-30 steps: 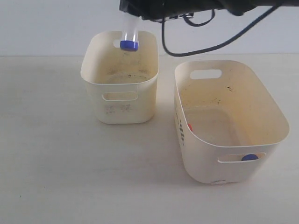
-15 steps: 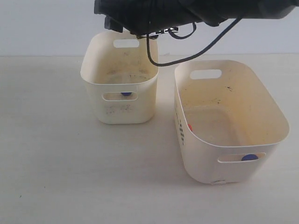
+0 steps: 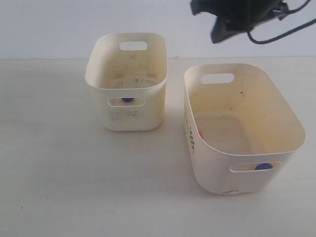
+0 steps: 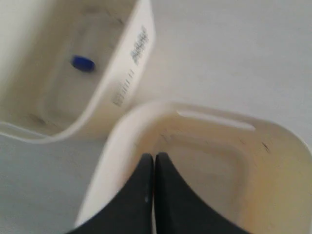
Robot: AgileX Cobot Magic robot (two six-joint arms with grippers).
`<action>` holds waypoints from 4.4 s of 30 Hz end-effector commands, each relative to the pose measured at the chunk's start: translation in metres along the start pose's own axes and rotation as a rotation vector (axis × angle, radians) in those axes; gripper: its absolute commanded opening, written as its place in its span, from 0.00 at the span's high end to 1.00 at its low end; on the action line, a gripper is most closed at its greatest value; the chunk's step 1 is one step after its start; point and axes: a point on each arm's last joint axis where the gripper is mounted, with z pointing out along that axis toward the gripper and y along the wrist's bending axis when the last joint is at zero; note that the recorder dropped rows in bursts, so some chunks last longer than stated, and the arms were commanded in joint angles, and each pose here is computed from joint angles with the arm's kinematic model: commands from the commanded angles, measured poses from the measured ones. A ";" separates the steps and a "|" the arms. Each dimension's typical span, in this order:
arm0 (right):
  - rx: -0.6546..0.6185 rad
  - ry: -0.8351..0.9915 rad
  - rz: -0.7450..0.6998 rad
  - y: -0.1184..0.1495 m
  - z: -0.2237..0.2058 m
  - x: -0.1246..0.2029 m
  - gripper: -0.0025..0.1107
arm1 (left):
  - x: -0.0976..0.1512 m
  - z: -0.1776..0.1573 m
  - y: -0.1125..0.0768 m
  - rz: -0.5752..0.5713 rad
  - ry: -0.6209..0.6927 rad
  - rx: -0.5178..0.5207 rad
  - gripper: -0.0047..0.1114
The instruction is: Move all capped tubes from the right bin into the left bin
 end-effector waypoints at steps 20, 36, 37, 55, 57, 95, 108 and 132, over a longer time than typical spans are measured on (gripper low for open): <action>-0.032 0.192 0.072 -0.026 0.045 0.060 0.89 | -0.001 0.000 0.000 -0.007 -0.004 0.008 0.92; 0.061 0.357 -0.109 -0.004 0.054 0.081 0.64 | -0.001 0.000 0.000 -0.007 -0.004 0.008 0.92; 0.065 0.375 -0.114 -0.004 0.053 0.082 0.64 | -0.001 0.000 0.000 -0.007 -0.004 0.008 0.92; -0.027 0.464 -0.168 0.002 0.051 0.089 0.63 | -0.001 0.000 0.000 -0.007 -0.004 0.008 0.92; -0.040 0.466 -0.187 0.003 0.051 0.090 0.63 | -0.001 0.000 0.000 -0.007 -0.004 0.008 0.92; -0.190 0.609 -0.869 -0.010 0.092 0.094 0.72 | -0.001 0.000 0.000 -0.007 -0.004 0.008 0.92; -0.205 0.654 -0.799 -0.014 0.120 0.104 0.57 | -0.001 0.000 0.000 -0.007 -0.004 0.008 0.92; -0.316 0.627 -1.017 -0.038 0.118 0.097 0.61 | -0.001 0.000 0.000 -0.007 -0.004 0.008 0.92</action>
